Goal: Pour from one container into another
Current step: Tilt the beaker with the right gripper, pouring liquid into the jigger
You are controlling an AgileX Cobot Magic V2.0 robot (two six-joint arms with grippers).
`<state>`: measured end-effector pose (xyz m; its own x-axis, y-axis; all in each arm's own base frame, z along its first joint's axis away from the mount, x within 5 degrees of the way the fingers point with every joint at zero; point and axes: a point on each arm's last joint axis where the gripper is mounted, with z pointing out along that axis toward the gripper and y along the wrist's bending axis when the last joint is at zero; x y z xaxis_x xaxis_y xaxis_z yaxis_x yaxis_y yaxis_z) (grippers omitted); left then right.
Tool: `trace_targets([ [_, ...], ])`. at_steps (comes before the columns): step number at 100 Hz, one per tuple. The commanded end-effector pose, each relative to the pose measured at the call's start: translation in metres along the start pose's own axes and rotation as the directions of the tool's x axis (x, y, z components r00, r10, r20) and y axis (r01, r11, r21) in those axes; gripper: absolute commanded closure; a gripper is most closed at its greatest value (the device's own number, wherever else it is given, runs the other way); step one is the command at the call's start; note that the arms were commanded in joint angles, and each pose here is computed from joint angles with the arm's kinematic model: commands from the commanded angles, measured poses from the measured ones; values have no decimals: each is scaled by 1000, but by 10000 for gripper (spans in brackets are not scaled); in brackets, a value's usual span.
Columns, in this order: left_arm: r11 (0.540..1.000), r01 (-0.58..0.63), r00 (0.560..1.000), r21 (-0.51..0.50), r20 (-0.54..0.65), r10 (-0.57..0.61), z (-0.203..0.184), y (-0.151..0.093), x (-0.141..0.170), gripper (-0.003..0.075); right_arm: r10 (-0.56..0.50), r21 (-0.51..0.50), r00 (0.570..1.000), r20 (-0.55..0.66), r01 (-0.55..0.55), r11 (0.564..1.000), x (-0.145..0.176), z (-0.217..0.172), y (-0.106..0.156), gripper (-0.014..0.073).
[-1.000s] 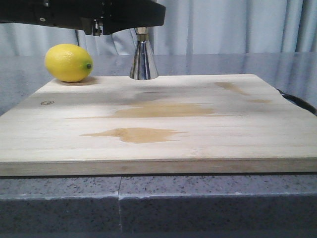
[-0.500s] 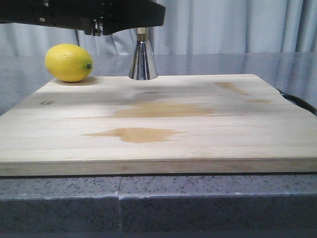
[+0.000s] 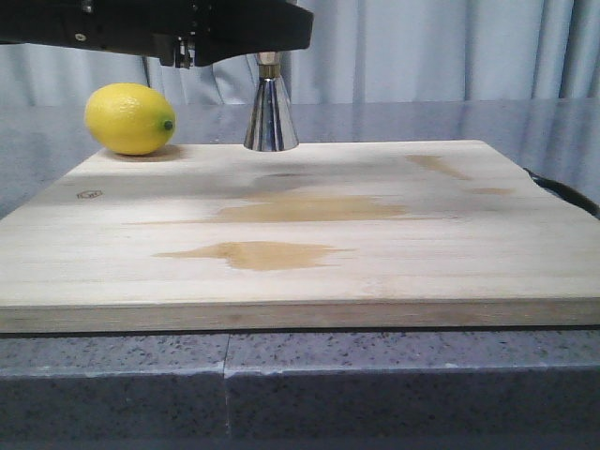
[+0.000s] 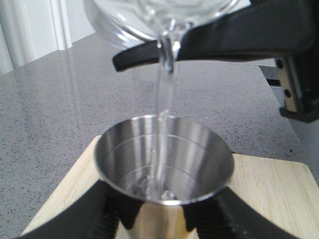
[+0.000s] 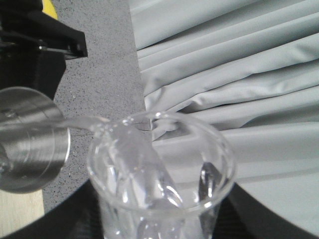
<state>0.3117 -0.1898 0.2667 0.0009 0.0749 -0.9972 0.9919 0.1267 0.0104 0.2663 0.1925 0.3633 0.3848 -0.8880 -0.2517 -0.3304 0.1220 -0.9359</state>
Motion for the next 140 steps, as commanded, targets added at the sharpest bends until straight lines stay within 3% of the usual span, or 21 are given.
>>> trace_targets([
  [1,999,-28,988,42,153,21,-1,-8,-33,438,-31,74,998,48,27,997,-7,-12,-21,307],
  [140,999,-28,988,42,153,21,-1,-8,-33,438,-177,107,984,25,174,979,-6,-12,-23,307],
])
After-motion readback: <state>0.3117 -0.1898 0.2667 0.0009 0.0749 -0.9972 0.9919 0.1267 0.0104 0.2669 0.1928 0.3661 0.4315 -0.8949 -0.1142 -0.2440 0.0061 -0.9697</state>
